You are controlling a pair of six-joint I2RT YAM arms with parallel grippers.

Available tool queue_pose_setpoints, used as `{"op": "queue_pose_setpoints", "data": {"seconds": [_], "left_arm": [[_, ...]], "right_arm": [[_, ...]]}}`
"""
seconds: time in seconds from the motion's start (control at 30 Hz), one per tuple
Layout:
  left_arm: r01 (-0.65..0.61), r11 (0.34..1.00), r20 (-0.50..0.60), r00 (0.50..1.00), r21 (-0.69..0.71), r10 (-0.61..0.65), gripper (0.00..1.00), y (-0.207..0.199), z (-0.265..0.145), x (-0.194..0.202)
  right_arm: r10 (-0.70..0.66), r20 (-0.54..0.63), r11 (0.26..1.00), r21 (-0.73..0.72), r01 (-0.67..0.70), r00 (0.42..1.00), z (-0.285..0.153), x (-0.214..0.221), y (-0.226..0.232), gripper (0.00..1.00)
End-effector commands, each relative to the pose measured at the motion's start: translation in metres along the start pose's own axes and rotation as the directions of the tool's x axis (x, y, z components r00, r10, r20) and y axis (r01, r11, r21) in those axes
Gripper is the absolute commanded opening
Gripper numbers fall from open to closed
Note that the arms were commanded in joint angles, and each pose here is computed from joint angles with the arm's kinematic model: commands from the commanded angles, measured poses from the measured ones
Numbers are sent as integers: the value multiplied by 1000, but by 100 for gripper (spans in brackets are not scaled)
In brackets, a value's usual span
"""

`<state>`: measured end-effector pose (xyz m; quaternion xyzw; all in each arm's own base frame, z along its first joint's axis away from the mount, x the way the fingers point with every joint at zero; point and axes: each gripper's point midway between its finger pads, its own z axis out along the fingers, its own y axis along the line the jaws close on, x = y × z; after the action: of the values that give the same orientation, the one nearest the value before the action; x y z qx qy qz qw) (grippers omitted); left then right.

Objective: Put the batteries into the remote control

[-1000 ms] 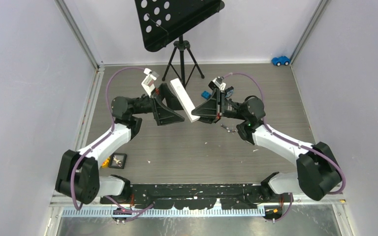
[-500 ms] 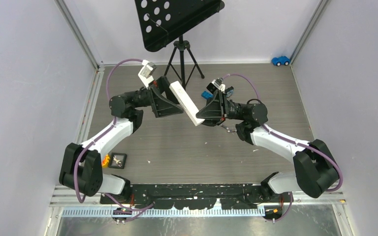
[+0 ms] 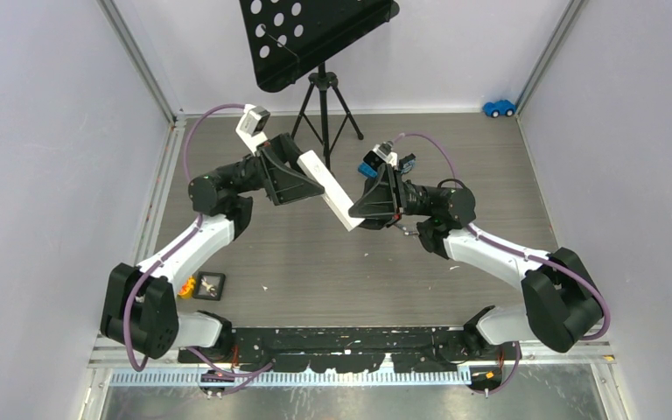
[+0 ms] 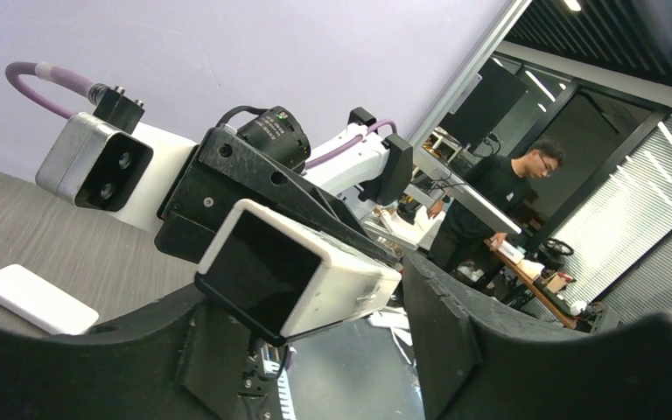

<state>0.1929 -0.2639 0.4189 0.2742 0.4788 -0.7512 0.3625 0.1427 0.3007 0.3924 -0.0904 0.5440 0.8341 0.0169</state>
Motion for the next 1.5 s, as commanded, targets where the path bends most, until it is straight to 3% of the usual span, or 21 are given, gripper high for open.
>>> {"op": "queue_pose_setpoints", "data": {"seconds": [0.0, 0.2, 0.3, 0.47, 0.6, 0.73, 0.87, 0.97, 1.13, 1.33, 1.47], "left_arm": [[-81, 995, 46, 996, 64, 79, 58, -28, 9, -13], [-106, 991, 64, 993, 83, 101, 36, -42, 10, -15], [-125, 989, 83, 990, 84, 118, 21, -46, 10, -16], [-78, 996, 113, 991, 53, 71, 0, -30, 8, -16], [-4, 1000, 140, 990, 2, 4, 0, -1, 5, -13], [44, 998, 161, 986, -52, -35, 0, 23, 3, -12], [110, 980, 185, 980, -165, -79, 0, 50, -1, -9], [150, 951, 197, 975, -270, -98, 0, 68, -7, -4], [206, 897, 228, 966, -391, -122, 0, 91, -18, 1], [297, 853, 229, 949, -428, -216, 0, 101, -19, 7], [338, 846, 228, 937, -412, -263, 0, 96, -17, 9]], "right_arm": [[-80, -24, 995, -62, 78, 997, 6, 5, 21, 1], [-59, -17, 996, -63, 58, 998, 7, 3, 21, 3], [-41, -2, 998, -54, 41, 999, 6, -1, 13, 22], [-20, 61, 999, -43, 23, 998, 4, -15, -5, 43], [-31, 152, 998, -53, 40, 988, 3, -32, -13, 61], [-83, 243, 996, -4, 87, 966, -4, -42, -26, 69], [-199, 315, 971, 193, 143, 928, -15, -51, -52, 75], [-354, 331, 884, 425, 196, 875, -33, -57, -73, 82], [-533, 328, 759, 592, 270, 780, -54, -65, -67, 89], [-679, 178, 592, 707, 387, 712, -67, -68, -79, 89], [-702, 120, 561, 699, 442, 702, -63, -68, -79, 89]]}}
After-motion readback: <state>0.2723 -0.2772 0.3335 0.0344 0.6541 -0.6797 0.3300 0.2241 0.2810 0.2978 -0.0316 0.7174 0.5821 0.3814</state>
